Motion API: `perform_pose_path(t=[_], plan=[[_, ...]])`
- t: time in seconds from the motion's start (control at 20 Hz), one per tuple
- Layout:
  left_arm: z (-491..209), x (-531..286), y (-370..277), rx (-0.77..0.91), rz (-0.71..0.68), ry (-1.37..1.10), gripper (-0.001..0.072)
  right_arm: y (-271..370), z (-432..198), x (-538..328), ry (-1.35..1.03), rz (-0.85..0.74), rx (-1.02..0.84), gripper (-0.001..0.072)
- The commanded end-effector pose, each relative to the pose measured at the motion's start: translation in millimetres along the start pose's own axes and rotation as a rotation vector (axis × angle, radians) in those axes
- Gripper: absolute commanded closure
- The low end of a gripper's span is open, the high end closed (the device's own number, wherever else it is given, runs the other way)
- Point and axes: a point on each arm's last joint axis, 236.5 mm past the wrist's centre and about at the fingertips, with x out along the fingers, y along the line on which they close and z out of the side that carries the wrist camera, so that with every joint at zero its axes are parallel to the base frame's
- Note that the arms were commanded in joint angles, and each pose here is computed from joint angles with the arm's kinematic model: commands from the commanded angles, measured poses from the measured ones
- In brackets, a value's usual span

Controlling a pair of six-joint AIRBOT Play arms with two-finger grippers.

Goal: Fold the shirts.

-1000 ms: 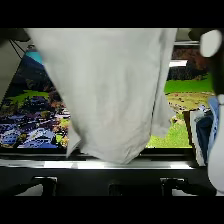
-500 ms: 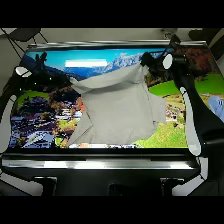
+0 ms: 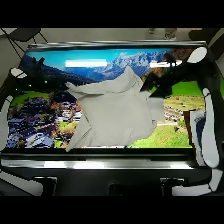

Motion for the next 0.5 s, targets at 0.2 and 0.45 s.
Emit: perform_pose_path(t=[0.2,0.45], plan=[[-10,-2,8,0.03,0.019,0.041,0.0682,28,-187,153,0.265,0.11,0.189,0.0019],[-11,-2,8,0.031,0.017,0.047,0.0682,45,-212,206,0.228,0.138,0.312,0.0021]])
